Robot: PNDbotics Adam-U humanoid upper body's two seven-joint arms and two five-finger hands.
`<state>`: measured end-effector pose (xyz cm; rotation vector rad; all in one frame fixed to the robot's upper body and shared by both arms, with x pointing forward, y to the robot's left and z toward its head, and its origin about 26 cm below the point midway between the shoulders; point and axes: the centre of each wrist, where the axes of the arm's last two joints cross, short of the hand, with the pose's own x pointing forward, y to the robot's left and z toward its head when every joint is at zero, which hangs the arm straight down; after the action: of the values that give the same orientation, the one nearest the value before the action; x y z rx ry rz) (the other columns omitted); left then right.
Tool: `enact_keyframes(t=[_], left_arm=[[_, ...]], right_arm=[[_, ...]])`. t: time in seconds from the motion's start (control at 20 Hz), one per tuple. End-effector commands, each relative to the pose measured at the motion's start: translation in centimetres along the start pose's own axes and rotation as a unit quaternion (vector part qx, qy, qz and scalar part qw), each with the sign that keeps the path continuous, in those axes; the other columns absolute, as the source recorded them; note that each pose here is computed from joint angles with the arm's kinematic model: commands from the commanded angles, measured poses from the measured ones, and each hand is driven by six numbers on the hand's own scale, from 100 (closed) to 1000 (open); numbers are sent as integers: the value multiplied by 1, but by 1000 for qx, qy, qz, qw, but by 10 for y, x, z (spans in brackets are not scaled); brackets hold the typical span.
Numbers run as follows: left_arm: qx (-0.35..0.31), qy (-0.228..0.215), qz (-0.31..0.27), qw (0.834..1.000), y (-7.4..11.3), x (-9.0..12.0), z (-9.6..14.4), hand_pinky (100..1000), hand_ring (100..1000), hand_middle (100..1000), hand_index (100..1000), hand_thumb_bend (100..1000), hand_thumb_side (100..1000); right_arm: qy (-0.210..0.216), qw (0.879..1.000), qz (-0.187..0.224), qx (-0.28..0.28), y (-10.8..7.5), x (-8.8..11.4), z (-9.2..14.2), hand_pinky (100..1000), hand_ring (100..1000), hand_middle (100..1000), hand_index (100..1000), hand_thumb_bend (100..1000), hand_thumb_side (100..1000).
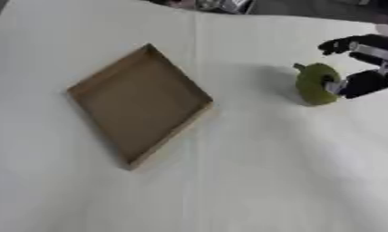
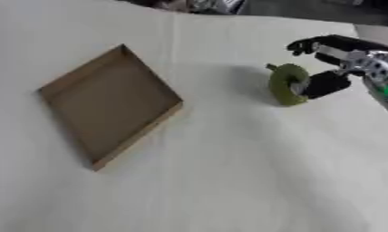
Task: Pick up objects on the table and place them in the box.
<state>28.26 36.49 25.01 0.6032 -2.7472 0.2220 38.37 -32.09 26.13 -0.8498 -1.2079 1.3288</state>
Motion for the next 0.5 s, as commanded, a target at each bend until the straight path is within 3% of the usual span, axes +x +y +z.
enact_keyframes(t=[0.05, 0.5], left_arm=[[-7, -16, 4, 1000, -1, 7, -8, 633, 698, 649, 814, 100, 598], [-13, -15, 8, 1000, -2, 6, -7, 632, 698, 649, 814, 100, 597]], right_arm=[[17, 1000, 10, -12, -10, -10, -1, 960, 982, 907, 1000, 100, 301], [58, 998, 22, -2, -3, -30, -15, 951, 973, 907, 1000, 100, 365]])
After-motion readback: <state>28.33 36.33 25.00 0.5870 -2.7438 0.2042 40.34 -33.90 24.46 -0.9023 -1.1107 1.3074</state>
